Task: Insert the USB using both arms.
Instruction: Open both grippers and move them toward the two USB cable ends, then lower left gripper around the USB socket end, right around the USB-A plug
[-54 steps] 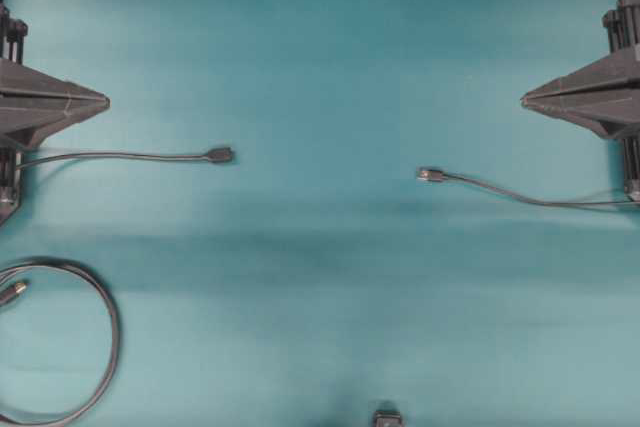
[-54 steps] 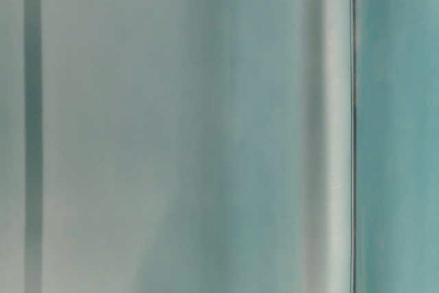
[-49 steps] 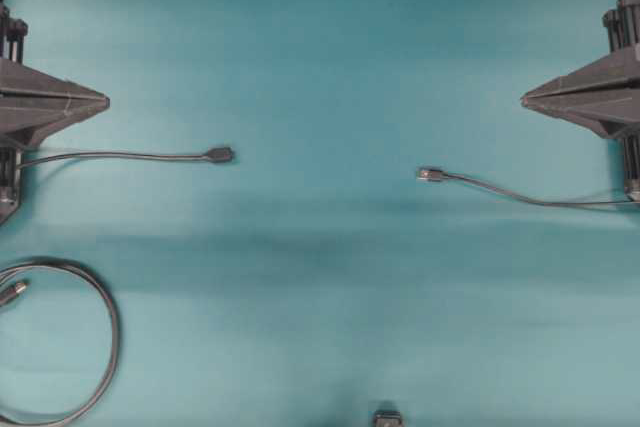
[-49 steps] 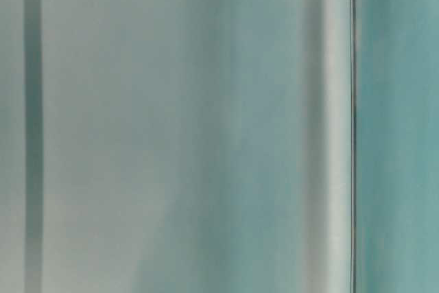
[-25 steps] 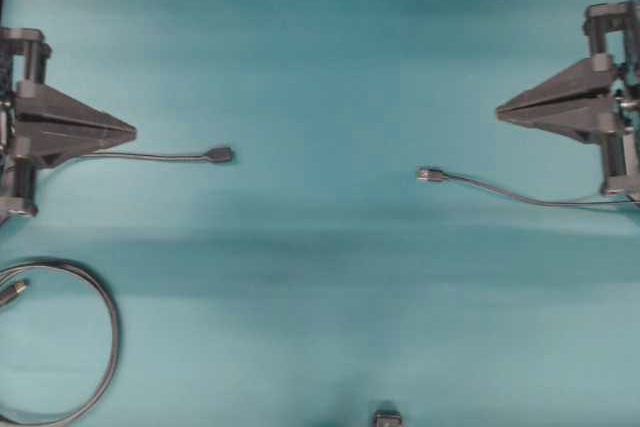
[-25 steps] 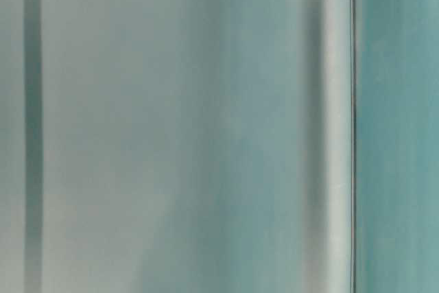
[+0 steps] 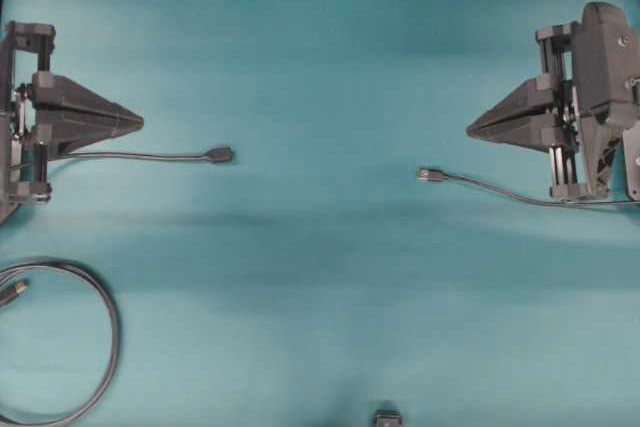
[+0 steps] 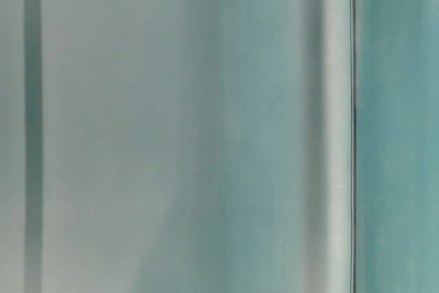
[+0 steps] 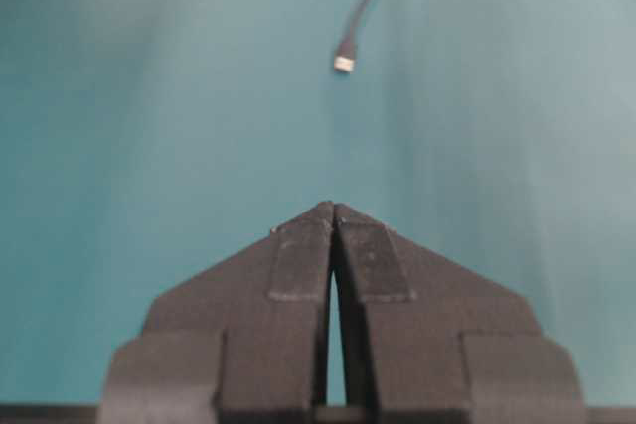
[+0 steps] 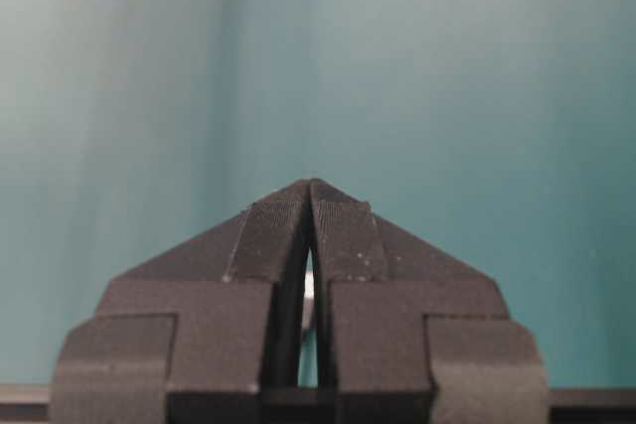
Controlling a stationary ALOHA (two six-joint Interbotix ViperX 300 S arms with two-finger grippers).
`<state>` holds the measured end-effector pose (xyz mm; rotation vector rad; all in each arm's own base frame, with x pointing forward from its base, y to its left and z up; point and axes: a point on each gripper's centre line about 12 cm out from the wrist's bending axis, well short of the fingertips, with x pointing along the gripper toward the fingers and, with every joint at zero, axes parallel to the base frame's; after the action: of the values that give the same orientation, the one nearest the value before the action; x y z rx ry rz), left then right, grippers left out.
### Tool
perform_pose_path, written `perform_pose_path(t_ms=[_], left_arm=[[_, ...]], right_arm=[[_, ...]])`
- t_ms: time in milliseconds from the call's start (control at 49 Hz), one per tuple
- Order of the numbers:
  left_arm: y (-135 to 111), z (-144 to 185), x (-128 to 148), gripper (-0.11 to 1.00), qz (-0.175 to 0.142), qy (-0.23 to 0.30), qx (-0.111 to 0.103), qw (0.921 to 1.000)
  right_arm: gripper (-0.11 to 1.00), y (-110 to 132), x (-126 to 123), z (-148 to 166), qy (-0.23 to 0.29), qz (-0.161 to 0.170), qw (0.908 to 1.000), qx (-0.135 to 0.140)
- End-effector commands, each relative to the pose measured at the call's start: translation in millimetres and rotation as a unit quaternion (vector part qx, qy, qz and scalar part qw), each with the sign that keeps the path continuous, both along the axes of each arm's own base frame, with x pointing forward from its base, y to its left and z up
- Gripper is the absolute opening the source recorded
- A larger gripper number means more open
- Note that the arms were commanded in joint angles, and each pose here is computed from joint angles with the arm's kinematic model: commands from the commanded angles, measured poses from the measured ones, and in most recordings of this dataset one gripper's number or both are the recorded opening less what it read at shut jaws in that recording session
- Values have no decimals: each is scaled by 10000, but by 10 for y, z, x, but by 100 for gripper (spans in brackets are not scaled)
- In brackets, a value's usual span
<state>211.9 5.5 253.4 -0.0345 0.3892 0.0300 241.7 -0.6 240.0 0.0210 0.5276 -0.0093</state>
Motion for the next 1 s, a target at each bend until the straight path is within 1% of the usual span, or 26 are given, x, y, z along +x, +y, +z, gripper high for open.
perform_pose_path(t_ms=[0,82,163,286,326,449,531,673,755,837,918,979], left_arm=[[3,65,29,5,34,14,-72,10000],[1,22,18,12,32,251,-87,9996],[1,10,13,31,29,343,-82,9994],[1,7,11,65,29,358,-82,9993],[1,8,12,71,31,351,-90,9993],[2,18,18,67,30,282,-80,9996],[2,5,19,68,39,274,-101,9996],[-2,-137,35,67,25,619,-96,9980],[-8,-263,64,69,2,948,-82,9955],[-7,-345,96,69,-1,1123,-80,9936],[-10,-406,109,69,-22,1200,-54,9928],[-6,-451,94,70,-5,1200,-68,9928]], right_arm=[[0,-4,38,109,-115,-10,9999,-1],[0,-8,39,113,-115,-21,9999,6],[0,-8,38,112,-108,-40,9999,39],[0,-8,41,103,-85,-90,9998,125],[0,-8,45,95,-70,-109,9998,159],[0,-8,57,74,-32,-175,9995,271],[0,-8,72,53,13,-211,9992,330],[0,-8,114,-54,228,-226,9989,340],[0,-9,153,-125,373,-235,9984,343],[0,-9,188,-194,496,-239,9979,341],[6,-9,206,-246,542,-269,9974,385],[17,-8,218,-261,511,-301,9973,438]])
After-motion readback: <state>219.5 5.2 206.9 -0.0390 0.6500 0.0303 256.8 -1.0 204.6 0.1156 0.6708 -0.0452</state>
